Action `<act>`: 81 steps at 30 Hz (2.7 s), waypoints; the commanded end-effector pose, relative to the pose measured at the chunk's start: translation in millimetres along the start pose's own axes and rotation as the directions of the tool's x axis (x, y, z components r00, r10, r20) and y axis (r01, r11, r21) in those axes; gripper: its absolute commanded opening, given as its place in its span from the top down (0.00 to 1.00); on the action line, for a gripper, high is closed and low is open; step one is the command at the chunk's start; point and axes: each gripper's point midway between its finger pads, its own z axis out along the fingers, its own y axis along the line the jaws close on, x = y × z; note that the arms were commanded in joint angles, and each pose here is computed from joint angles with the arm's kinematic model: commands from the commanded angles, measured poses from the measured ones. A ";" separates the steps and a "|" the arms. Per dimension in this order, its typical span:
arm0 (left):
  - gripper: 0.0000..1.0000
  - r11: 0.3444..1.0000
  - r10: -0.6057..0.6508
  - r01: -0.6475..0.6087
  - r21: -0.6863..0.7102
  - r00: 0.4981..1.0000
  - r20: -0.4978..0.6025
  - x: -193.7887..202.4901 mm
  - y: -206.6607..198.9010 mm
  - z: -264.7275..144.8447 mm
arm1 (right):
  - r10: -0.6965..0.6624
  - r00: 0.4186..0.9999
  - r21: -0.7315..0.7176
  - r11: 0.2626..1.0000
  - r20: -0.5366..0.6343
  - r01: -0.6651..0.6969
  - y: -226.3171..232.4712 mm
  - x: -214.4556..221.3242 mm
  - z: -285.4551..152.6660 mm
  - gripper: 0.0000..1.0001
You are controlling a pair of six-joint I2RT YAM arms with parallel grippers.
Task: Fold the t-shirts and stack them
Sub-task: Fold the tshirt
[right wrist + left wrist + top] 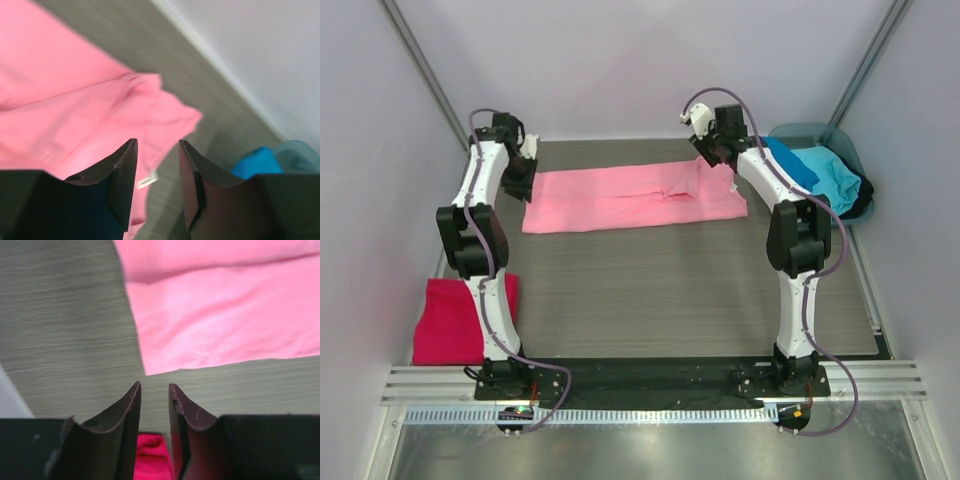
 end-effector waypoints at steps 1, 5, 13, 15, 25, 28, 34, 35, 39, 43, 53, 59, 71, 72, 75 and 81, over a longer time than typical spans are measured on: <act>0.75 0.995 -0.001 0.005 0.097 0.999 -0.045 13.0 -23.7 31.3 | 0.067 0.997 -0.315 0.946 -0.036 -0.075 65.2 7.8 -27.3 0.57; 0.79 0.995 -0.007 0.016 0.101 0.996 -0.091 21.5 -24.0 52.0 | 0.086 0.988 -0.405 0.905 -0.126 -0.130 89.4 26.8 -29.3 0.57; 0.80 0.996 -0.006 0.019 0.089 0.989 -0.146 28.6 -21.6 74.8 | 0.079 0.984 -0.440 0.887 -0.158 -0.142 103.1 37.4 -13.3 0.55; 0.80 0.996 -0.006 0.020 0.088 0.987 -0.158 32.9 -21.6 77.8 | 0.066 0.982 -0.448 0.883 -0.178 -0.141 108.2 45.2 -8.0 0.55; 0.80 0.997 -0.007 0.020 0.072 0.986 -0.168 38.3 -18.8 78.5 | 0.075 0.979 -0.443 0.883 -0.189 -0.154 112.0 48.0 16.3 0.58; 0.80 0.998 -0.005 0.017 0.067 0.986 -0.169 38.5 -18.5 78.2 | 0.077 0.978 -0.456 0.876 -0.192 -0.158 115.1 48.7 18.1 0.65; 0.79 0.998 -0.001 0.013 0.063 0.984 -0.180 42.0 -17.7 80.4 | 0.086 0.981 -0.495 0.854 -0.174 -0.162 122.3 41.7 14.4 0.99; 0.79 0.998 -0.002 0.014 0.061 0.984 -0.179 41.6 -16.6 80.9 | 0.089 0.983 -0.500 0.851 -0.163 -0.160 121.7 37.8 13.1 0.99; 0.79 0.998 0.001 0.009 0.057 0.984 -0.175 41.0 -15.7 76.0 | 0.112 0.989 -0.497 0.856 -0.094 -0.144 114.5 8.2 10.1 0.99; 0.78 0.999 0.016 -0.009 0.052 0.989 -0.148 36.5 -14.9 65.8 | 0.136 0.990 -0.435 0.894 0.041 -0.105 102.9 -46.6 27.4 0.98; 0.45 0.855 0.512 -0.510 0.088 0.859 0.005 28.6 -13.1 -5.7 | 0.179 0.980 -0.317 0.938 0.089 -0.142 80.4 -71.7 1.6 0.50; 0.48 0.735 0.676 -0.658 0.164 0.731 -0.094 53.6 -23.4 9.3 | 0.175 0.983 -0.338 0.929 0.048 -0.149 87.9 -53.9 -27.1 0.50; 0.49 0.719 0.693 -0.653 0.239 0.698 -0.178 68.0 -27.2 52.9 | 0.143 0.990 -0.310 0.942 0.014 -0.132 83.9 -35.8 -53.8 0.50; 0.49 0.720 0.692 -0.652 0.237 0.699 -0.181 67.0 -27.3 53.8 | 0.142 0.990 -0.309 0.942 0.014 -0.131 83.7 -35.2 -54.7 0.50; 0.51 0.727 0.686 -0.646 0.233 0.699 -0.203 68.7 -25.4 64.5 | 0.140 0.990 -0.304 0.944 0.007 -0.131 83.0 -31.8 -58.8 0.50; 0.64 0.726 0.686 -0.667 0.168 0.685 -0.244 70.8 -12.5 80.7 | 0.127 0.992 -0.298 0.947 -0.002 -0.122 82.9 -26.0 -67.0 0.50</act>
